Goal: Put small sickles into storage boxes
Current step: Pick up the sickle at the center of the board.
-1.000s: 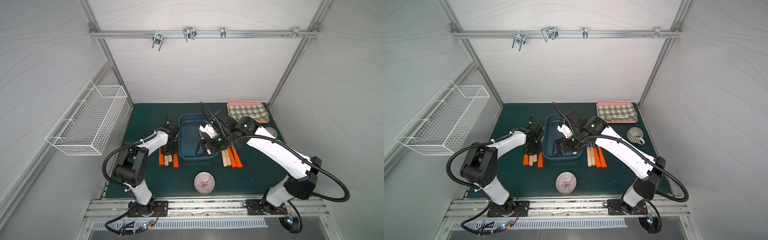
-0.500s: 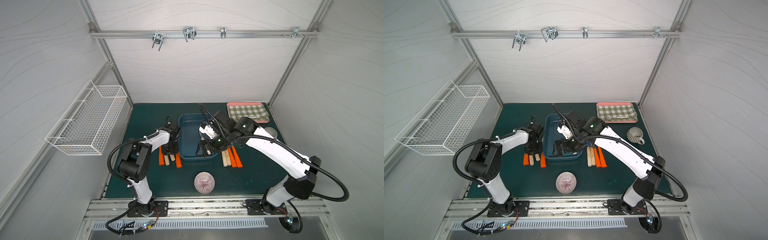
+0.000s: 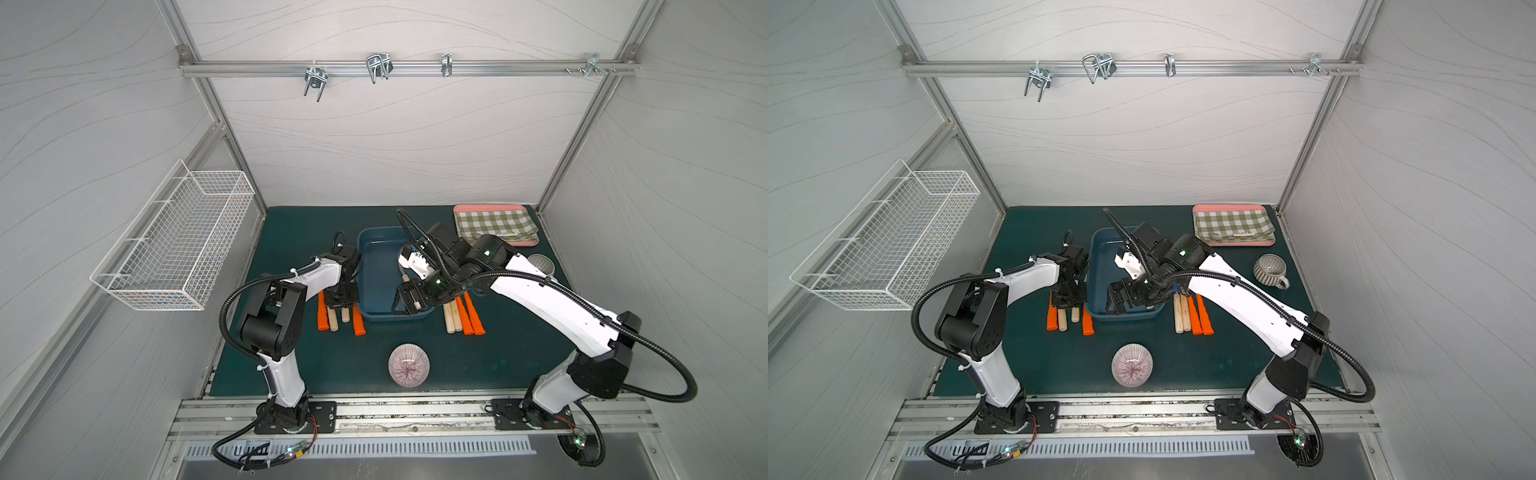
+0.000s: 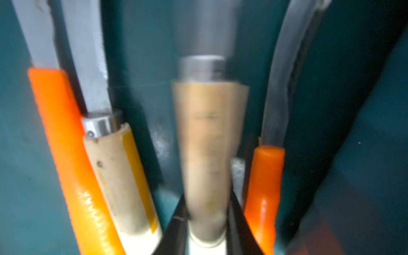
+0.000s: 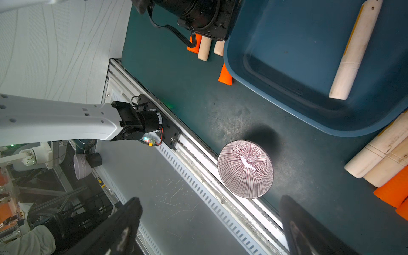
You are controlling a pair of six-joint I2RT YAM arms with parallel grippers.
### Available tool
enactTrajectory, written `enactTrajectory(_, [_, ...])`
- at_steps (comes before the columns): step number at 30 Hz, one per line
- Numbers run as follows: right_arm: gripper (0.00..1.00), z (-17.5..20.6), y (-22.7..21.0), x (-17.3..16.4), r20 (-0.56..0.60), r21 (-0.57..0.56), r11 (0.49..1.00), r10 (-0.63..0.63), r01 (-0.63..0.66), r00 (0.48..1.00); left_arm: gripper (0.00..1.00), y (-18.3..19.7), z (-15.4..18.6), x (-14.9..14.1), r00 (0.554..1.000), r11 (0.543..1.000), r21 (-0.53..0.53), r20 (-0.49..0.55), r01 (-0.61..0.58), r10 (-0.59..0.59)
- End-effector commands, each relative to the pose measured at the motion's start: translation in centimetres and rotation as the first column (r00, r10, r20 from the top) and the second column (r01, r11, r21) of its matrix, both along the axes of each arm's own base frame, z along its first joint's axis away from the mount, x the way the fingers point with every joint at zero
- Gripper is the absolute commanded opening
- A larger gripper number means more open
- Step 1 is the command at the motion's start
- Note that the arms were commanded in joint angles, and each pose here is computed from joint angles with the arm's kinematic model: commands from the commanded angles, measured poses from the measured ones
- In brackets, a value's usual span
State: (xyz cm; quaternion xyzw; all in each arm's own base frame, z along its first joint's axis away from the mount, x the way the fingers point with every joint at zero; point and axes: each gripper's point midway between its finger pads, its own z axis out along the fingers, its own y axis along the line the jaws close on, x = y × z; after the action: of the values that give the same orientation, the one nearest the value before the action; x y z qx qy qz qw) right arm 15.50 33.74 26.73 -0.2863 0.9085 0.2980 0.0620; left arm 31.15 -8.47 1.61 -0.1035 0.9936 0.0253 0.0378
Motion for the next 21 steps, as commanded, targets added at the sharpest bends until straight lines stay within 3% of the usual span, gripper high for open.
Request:
enactTrajectory(1, [0.99, -0.3, 0.2, -0.4, -0.017, -0.006, 1.0, 0.011, -0.011, 1.0, 0.11, 1.0, -1.2, 0.3, 1.0, 0.998, 0.055, -0.018, -0.001, 0.001])
enactTrajectory(12, [0.99, -0.1, 0.5, -0.2, -0.021, 0.009, 1.0, -0.011, 0.011, 1.0, 0.03, 1.9, 3.2, 1.3, 0.998, 0.995, 0.102, 0.067, -0.001, -0.005])
enactTrajectory(21, [0.99, 0.2, 0.7, -0.1, -0.027, 0.019, 0.999, -0.03, 0.03, 0.999, 0.03, 3.3, 5.5, 1.7, 0.994, 0.991, 0.124, 0.103, -0.043, 0.031])
